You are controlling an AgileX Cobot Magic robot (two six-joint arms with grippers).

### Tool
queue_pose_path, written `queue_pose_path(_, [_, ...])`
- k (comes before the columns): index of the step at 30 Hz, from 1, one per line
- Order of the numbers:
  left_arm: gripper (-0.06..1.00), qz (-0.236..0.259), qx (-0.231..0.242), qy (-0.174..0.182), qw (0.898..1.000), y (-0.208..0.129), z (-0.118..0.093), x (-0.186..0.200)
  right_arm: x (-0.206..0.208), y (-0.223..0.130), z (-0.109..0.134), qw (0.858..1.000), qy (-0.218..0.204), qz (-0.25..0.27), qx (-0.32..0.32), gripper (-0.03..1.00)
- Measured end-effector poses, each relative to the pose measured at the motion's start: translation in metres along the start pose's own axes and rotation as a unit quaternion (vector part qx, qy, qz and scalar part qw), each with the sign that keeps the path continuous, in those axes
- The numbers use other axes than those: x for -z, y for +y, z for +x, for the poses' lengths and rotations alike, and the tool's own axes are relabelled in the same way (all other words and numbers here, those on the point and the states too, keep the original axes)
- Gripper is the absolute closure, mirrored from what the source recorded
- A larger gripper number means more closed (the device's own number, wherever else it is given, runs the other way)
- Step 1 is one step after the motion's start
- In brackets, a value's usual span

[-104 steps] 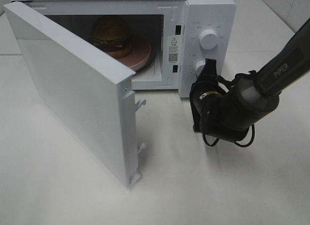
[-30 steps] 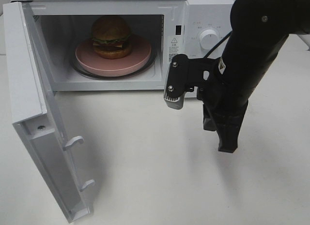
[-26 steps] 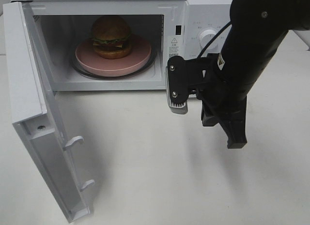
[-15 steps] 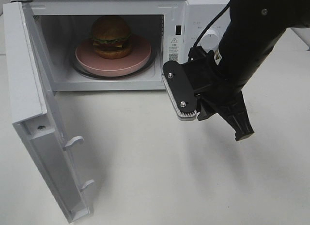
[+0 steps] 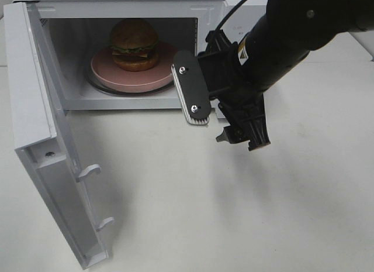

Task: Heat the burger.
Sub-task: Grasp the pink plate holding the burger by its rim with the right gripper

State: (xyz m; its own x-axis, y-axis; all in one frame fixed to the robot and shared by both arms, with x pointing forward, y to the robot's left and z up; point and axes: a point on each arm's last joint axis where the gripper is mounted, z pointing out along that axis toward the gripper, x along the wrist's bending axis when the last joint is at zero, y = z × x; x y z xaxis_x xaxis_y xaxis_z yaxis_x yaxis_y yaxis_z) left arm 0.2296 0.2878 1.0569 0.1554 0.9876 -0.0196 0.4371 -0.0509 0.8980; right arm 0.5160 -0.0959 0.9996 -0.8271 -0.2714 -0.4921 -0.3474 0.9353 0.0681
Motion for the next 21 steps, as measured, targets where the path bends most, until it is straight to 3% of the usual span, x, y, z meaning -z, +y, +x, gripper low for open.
queue_pose_path(5, [-0.05,0.000,0.000,0.000,1.000,0.000,0.000,0.000,0.010,0.006,-0.020,0.999,-0.045,-0.014,-0.004,0.04])
queue_pose_path(21, [-0.05,0.000,0.000,0.000,1.000,0.000,0.000,0.000,-0.028,0.037,-0.050,0.998,-0.058,-0.013,0.003,0.05])
